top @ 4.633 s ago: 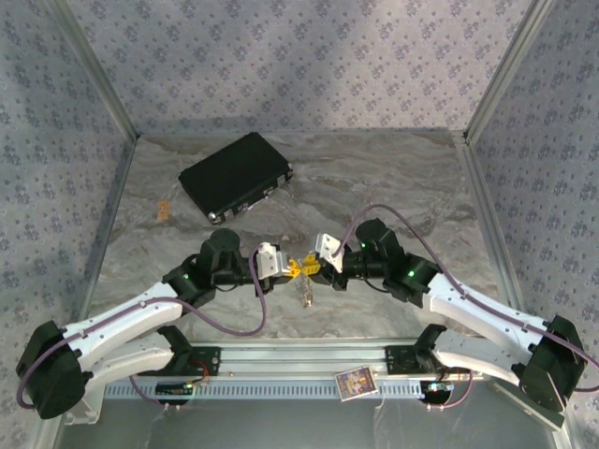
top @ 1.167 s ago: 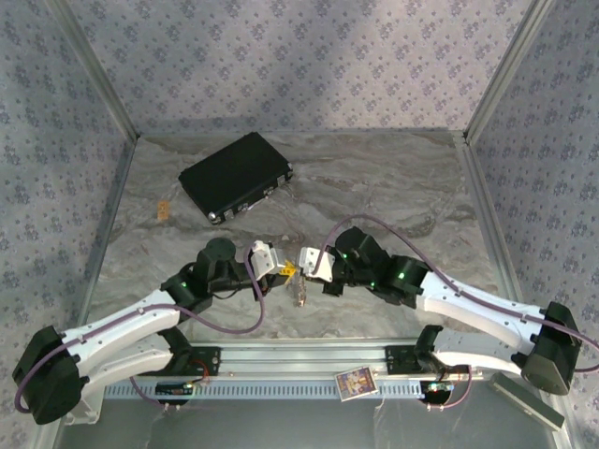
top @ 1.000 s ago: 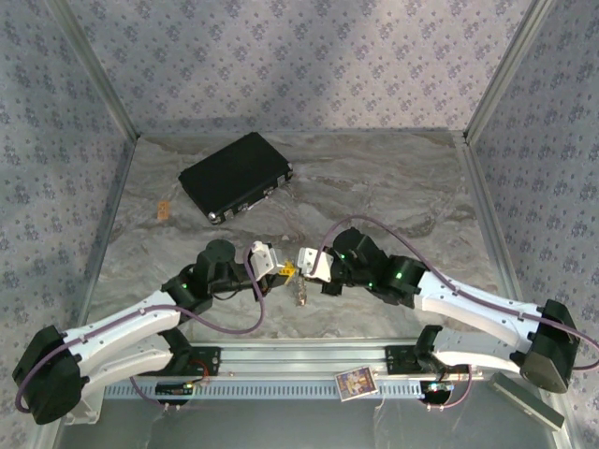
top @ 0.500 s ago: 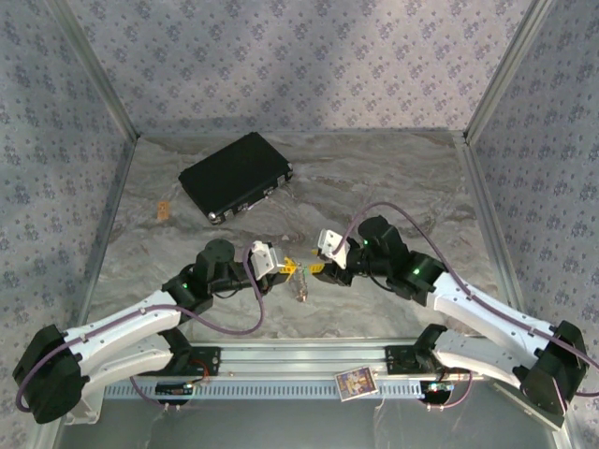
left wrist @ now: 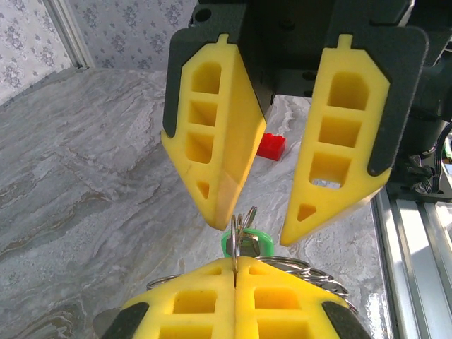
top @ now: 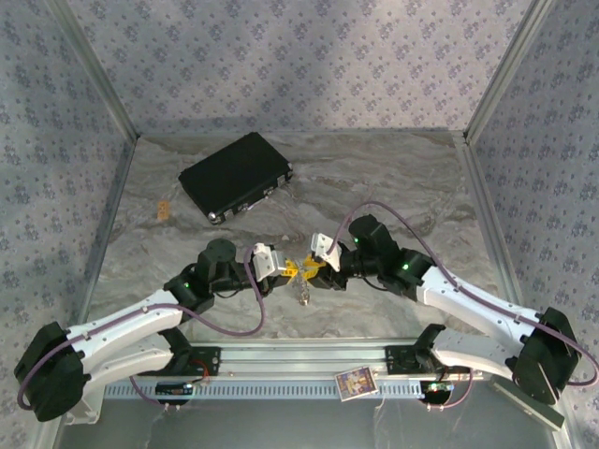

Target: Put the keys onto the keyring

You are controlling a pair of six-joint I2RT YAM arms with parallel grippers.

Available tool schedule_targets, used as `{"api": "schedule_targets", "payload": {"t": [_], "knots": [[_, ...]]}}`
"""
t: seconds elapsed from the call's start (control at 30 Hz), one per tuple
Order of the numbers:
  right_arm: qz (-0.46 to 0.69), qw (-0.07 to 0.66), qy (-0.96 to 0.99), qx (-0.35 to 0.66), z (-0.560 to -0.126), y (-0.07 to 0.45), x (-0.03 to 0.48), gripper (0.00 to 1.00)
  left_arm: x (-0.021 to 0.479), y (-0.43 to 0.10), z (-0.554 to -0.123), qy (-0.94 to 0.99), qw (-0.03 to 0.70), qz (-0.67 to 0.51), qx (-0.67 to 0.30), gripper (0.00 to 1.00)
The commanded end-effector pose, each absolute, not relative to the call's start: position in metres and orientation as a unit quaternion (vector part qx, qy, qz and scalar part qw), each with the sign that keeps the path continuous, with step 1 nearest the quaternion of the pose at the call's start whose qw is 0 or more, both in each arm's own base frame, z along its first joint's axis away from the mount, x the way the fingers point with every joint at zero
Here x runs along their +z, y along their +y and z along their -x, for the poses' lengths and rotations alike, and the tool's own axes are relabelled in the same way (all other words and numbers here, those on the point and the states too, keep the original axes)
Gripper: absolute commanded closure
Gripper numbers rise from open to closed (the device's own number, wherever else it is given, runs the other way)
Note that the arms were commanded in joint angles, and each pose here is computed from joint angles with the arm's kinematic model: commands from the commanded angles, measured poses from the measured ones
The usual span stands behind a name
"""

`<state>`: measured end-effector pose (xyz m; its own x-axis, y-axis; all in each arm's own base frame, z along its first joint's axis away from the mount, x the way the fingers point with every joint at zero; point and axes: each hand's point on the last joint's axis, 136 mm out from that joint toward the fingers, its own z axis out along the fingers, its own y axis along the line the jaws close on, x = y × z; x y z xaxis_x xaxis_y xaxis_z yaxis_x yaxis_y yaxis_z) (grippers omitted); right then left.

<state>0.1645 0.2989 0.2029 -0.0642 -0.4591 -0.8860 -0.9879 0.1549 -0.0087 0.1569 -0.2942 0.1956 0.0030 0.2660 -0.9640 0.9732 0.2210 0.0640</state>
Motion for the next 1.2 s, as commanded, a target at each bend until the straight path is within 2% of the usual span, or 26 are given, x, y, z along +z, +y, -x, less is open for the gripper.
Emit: {"api": "schedule_targets", "payload": {"t": [0.0,0.1,0.3,0.47,0.5,0.6,0.73,0.97,1.17], "knots": [[0.558,0.407,0.634,0.348,-0.164,0.306,0.216,0.76,0.217,-0.301,-0.149,0.567,0.514,-0.522,-0.377,1.00],[0.559,0.408,0.631,0.350,-0.164,0.307,0.217,0.82,0.217,-0.301,-0.149,0.565,0.514,-0.523,-0.378,1.00],[0.564,0.400,0.629,0.355,-0.161,0.309,0.216,0.83,0.219,-0.303,-0.148,0.561,0.515,-0.523,-0.384,1.00],[0.571,0.397,0.623,0.358,-0.158,0.311,0.217,1.00,0.218,-0.303,-0.148,0.562,0.514,-0.522,-0.383,1.00],[0.573,0.396,0.622,0.356,-0.158,0.310,0.217,1.00,0.218,-0.303,-0.150,0.566,0.515,-0.520,-0.380,1.00],[0.581,0.389,0.628,0.341,-0.159,0.307,0.216,1.00,0.213,-0.300,-0.160,0.592,0.511,-0.511,-0.356,0.85],[0.604,0.378,0.631,0.306,-0.158,0.305,0.214,1.00,0.207,-0.297,-0.164,0.611,0.496,-0.518,-0.334,0.83],[0.649,0.339,0.638,0.238,-0.158,0.302,0.203,1.00,0.209,-0.297,-0.161,0.608,0.489,-0.532,-0.330,0.85],[0.661,0.342,0.625,0.237,-0.154,0.306,0.209,1.00,0.211,-0.299,-0.159,0.601,0.486,-0.541,-0.332,0.97]]}}
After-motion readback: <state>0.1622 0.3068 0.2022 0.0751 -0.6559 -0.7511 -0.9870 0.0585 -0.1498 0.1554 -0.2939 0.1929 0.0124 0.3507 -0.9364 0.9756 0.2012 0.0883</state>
